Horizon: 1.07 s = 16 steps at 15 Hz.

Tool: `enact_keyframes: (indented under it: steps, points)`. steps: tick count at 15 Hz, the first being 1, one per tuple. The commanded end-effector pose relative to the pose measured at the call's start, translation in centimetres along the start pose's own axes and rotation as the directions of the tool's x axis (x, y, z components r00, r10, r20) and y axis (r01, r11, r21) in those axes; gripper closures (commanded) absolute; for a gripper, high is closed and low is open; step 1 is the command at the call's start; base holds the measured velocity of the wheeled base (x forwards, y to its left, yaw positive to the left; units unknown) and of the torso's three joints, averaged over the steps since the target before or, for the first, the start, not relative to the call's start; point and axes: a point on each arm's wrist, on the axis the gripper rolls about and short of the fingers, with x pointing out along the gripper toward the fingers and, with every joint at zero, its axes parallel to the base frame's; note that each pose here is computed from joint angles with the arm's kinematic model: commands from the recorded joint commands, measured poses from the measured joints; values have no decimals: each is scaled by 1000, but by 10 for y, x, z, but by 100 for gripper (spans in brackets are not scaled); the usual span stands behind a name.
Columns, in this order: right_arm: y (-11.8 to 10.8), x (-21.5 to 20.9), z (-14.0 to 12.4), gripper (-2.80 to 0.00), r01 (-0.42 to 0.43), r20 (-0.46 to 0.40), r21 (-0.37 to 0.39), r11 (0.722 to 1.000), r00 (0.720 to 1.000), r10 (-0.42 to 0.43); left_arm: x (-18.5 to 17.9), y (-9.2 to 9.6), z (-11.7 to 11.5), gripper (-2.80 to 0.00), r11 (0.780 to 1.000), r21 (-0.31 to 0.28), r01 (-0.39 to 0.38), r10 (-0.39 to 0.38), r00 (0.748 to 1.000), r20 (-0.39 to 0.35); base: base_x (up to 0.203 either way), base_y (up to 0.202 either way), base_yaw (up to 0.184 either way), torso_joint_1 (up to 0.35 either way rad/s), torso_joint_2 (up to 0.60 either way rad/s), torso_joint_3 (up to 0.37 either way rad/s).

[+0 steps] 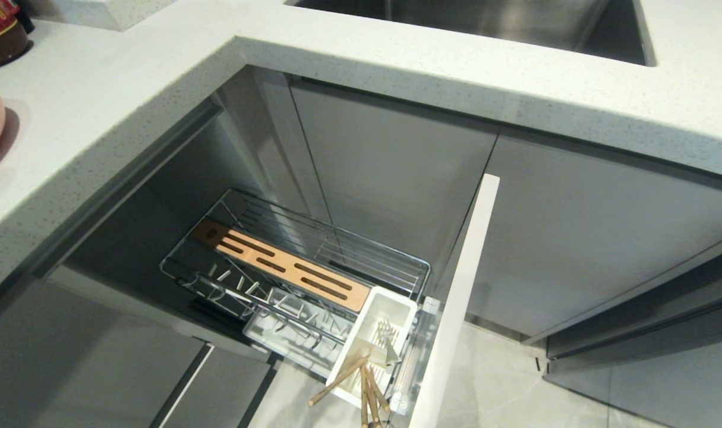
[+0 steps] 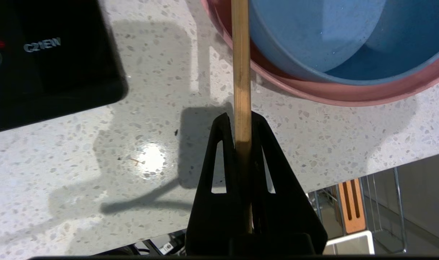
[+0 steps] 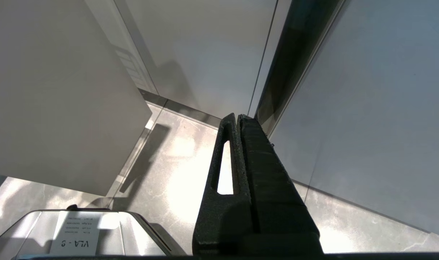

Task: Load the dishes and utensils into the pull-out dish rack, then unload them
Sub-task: Take the chopsticks out of the cupboard

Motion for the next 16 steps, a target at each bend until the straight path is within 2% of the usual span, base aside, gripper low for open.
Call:
enact_keyframes:
  steps: [1,5,13,16]
  points:
    - [0,0,0,0,0,0,-1,1000,1000,0,6,-1,2,0,1000,-3,10,-10,1000,-29,0,0,0,0,0,0]
    - [0,0,0,0,-1,0,-1,1000,1000,1,10,-4,4,0,998,-3,68,-68,996,-50,0,0,0,0,0,0]
    - [0,0,0,0,-1,0,-1,1000,1000,1,-4,-2,2,0,997,-56,51,-50,999,20,0,0,0,0,0,0]
    - [0,0,0,0,-1,0,-1,1000,1000,1,-2,0,1,0,997,-72,28,-28,1000,13,0,0,0,0,0,0]
